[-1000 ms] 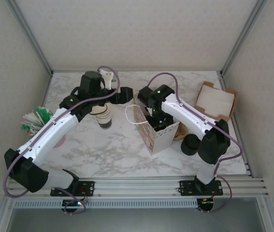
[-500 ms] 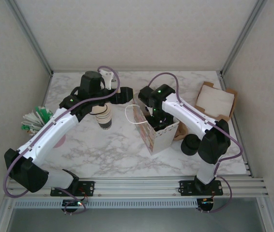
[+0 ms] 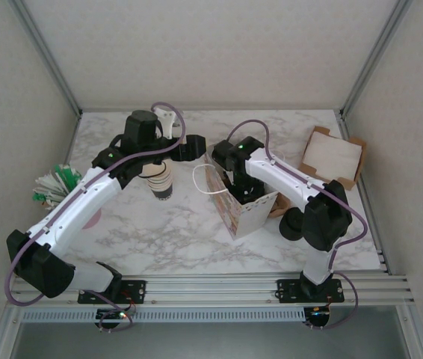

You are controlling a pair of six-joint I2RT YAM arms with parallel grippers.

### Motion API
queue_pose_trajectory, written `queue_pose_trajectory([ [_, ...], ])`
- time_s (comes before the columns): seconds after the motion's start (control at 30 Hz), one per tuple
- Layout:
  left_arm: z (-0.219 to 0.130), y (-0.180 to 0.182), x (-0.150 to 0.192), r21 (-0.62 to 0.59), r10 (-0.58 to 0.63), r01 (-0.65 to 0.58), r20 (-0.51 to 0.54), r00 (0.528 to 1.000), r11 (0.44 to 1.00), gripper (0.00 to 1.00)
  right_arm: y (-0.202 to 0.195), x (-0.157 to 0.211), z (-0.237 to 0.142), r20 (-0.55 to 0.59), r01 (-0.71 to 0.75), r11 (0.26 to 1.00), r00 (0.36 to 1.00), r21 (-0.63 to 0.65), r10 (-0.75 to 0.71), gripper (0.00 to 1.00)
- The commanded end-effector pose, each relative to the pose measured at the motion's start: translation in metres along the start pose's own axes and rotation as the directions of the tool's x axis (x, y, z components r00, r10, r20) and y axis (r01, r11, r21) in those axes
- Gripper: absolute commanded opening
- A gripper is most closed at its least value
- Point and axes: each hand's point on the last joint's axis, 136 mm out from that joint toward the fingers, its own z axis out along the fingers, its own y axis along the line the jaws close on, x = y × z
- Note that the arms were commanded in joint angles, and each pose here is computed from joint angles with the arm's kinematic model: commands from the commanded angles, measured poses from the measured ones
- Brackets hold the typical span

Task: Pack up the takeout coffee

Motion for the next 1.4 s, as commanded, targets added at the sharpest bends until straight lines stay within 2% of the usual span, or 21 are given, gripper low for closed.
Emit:
queue_pose_trajectory([
  [0.0, -0.002, -0.007, -0.010, 0.009, 0.029, -0.029, 0.030, 0.999, 1.000, 0.96, 0.001, -0.003, 0.037, -0.061, -0.013, 1.000, 0.998, 0.013, 0.014, 0.62],
  [0.27, -0.001, -0.006, -0.009, 0.006, 0.027, -0.027, 0.029, 0.999, 1.000, 0.96, 0.000, -0.004, 0.028, -0.037, -0.018, 1.000, 0.999, 0.013, 0.019, 0.63],
  [0.6, 0.000, -0.007, -0.011, 0.010, 0.024, -0.025, 0.032, 0.999, 1.000, 0.97, -0.002, -0.001, 0.013, -0.011, -0.022, 1.000, 1.000, 0.005, 0.022, 0.71],
  [1.37, 0.003, -0.006, -0.009, 0.001, 0.021, -0.021, 0.028, 0.999, 1.000, 0.97, -0.003, 0.001, -0.007, 0.025, -0.033, 0.999, 0.999, -0.004, 0.033, 0.78],
])
